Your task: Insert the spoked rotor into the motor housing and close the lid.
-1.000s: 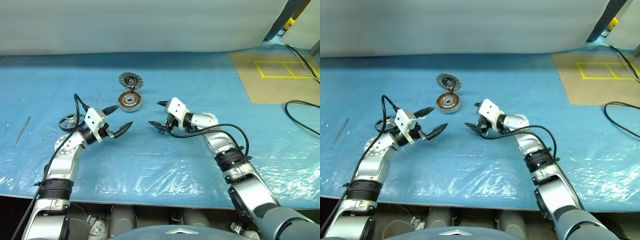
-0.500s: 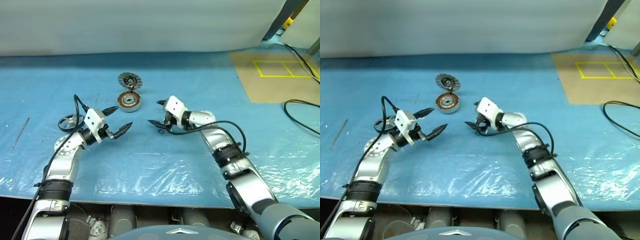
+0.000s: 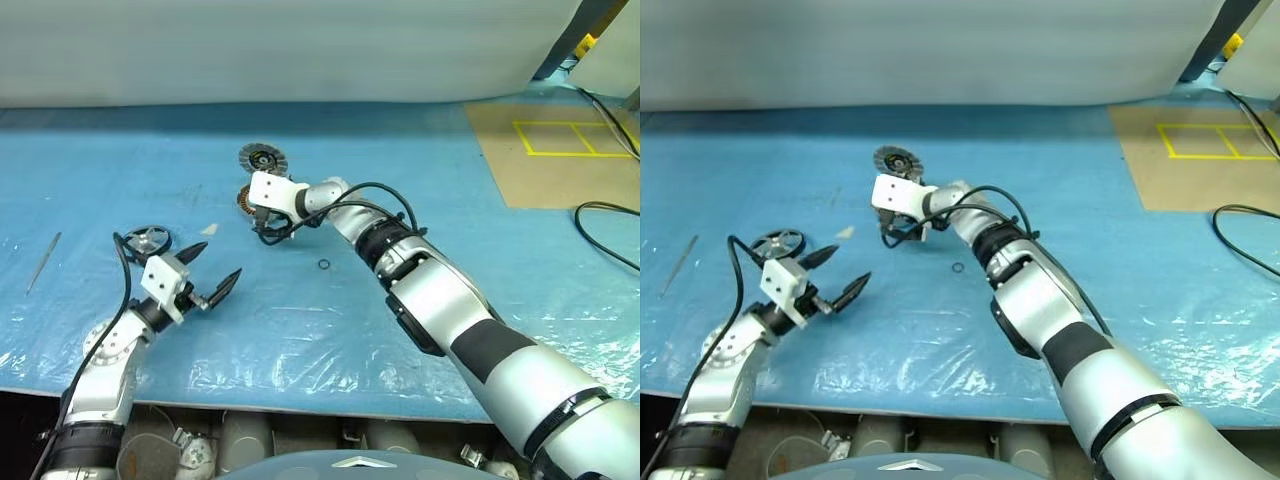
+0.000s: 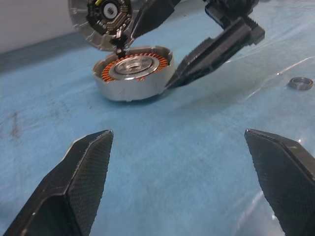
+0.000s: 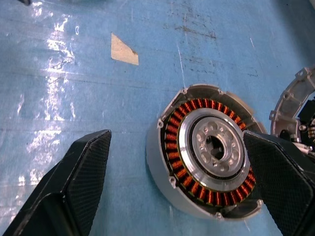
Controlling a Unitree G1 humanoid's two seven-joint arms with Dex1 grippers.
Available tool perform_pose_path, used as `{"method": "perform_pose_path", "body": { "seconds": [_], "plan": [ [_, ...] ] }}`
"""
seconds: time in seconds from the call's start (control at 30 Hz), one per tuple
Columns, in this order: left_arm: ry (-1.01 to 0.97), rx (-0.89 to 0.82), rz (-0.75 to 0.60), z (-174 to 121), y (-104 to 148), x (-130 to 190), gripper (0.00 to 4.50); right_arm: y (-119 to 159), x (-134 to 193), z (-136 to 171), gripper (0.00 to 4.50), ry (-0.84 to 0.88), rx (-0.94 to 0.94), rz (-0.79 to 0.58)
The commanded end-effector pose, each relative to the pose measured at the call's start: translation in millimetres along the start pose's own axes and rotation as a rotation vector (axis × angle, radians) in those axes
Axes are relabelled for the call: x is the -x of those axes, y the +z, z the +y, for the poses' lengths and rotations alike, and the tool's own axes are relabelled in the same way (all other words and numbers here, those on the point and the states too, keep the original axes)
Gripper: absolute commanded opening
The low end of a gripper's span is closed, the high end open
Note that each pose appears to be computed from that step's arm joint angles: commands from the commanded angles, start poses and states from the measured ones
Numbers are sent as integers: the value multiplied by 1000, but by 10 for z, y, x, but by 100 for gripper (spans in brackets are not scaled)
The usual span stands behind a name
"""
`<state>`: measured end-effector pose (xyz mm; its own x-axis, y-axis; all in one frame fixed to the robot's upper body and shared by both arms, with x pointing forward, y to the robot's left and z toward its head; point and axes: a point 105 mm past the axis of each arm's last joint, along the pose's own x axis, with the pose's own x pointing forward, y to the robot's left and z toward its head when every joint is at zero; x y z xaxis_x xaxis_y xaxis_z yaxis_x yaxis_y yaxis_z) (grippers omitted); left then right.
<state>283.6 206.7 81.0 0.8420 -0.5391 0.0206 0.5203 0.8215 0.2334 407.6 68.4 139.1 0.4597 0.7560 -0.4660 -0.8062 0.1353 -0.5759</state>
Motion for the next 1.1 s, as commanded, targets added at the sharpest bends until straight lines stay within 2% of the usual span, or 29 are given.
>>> {"method": "perform_pose_path", "body": {
  "seconds": [0.03,0.17,0.43,0.57,0.67,0.83,1.1],
  "plan": [
    [33,-54,-60,22,189,12,450,166,-10,-69,448,-13,5,-18],
    [54,-55,-62,14,194,35,450,113,-48,-27,448,-7,1,34],
    [74,-51,-62,-13,185,56,450,-90,-112,133,448,24,-150,135],
    [73,-50,-57,-17,173,67,450,-116,-110,252,448,113,-229,134],
    [68,-52,-54,-8,169,59,450,-137,-69,379,448,242,-254,137],
    [41,-61,-59,4,190,-17,450,-169,51,408,448,361,-266,146],
    [23,-66,-60,17,195,-62,450,1,92,237,448,315,-264,48]
  ]
}}
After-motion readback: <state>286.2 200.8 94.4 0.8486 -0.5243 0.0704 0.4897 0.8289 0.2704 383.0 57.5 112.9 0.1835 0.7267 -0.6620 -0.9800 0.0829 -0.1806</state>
